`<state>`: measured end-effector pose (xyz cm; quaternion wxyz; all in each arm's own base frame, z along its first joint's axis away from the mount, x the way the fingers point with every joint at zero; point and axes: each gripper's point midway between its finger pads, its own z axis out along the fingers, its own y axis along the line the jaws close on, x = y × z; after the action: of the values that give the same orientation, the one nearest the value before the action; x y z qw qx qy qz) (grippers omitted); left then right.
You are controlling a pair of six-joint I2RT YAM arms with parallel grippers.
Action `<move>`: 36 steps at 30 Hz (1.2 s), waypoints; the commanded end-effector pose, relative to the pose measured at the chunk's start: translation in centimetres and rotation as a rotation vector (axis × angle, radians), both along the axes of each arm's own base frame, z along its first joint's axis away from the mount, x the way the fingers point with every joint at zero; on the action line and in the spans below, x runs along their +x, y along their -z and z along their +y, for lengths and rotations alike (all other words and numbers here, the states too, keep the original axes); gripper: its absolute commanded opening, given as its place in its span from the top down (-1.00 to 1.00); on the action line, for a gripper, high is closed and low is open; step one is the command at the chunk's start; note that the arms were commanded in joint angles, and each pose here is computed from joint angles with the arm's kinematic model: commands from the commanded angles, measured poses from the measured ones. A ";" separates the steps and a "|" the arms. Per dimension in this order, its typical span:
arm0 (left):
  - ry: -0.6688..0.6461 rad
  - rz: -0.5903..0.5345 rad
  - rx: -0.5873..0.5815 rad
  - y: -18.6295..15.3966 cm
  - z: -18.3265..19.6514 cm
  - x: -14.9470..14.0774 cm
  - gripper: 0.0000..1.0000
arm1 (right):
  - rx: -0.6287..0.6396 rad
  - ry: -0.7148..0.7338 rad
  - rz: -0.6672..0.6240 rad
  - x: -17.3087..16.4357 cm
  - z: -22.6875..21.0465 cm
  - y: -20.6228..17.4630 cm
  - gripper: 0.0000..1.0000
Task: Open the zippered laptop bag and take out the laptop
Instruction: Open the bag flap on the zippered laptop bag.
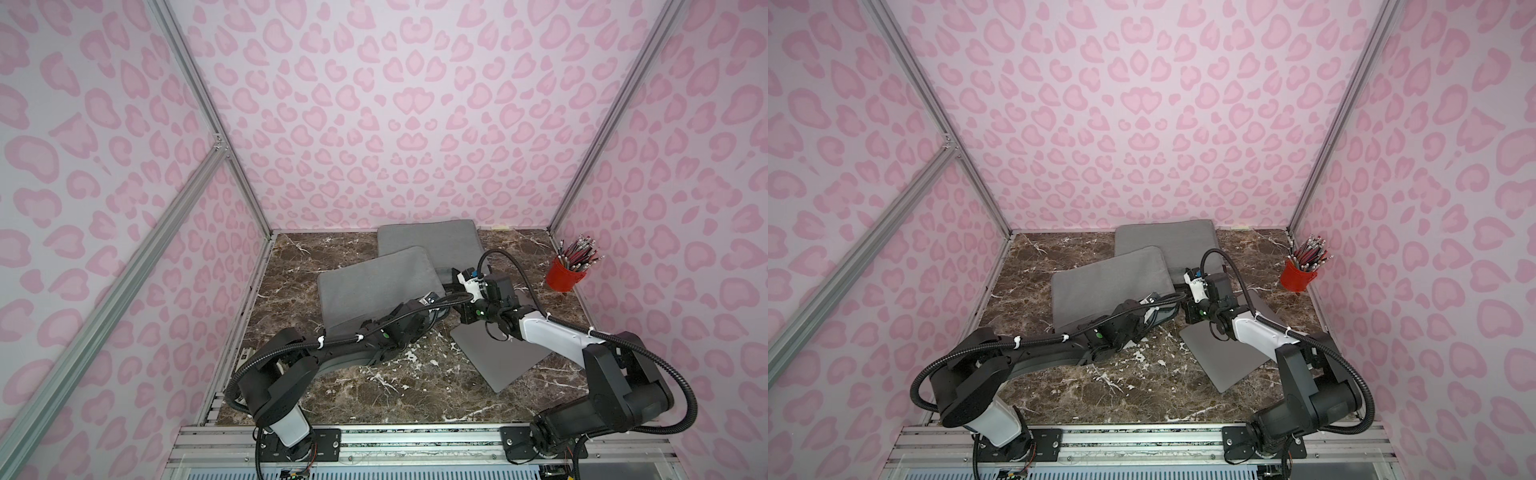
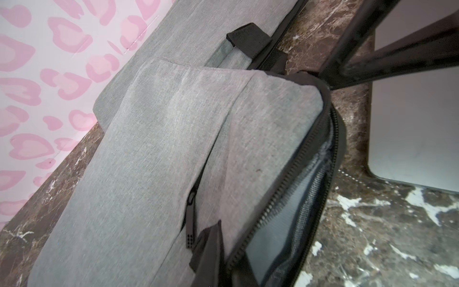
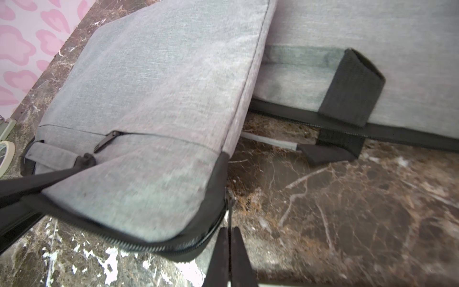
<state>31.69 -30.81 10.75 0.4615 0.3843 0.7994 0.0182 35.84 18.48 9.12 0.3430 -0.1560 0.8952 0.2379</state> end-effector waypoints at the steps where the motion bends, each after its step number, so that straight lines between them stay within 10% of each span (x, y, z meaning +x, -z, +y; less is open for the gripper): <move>1: 0.013 0.037 -0.023 0.2 -0.1 -0.8 0.98 | -0.036 0.065 -0.065 2.6 -1.0 -0.8 1.00; 11: -0.038 0.081 -0.033 -0.7 -1.1 0.6 0.90 | -0.054 0.140 -0.060 6.0 -1.5 -1.4 1.00; 18: -0.033 0.132 0.005 -0.2 -1.1 1.0 -0.38 | -0.038 0.201 -0.033 6.1 -2.2 -1.4 1.00; 36: 0.026 0.160 0.080 3.1 4.0 -4.3 -0.57 | -0.018 0.199 -0.029 6.4 -1.9 -1.9 1.00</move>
<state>26.59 -26.49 7.34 0.3592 0.4234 0.8317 0.0027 41.37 16.81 10.52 0.3606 -0.0819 0.9078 0.1980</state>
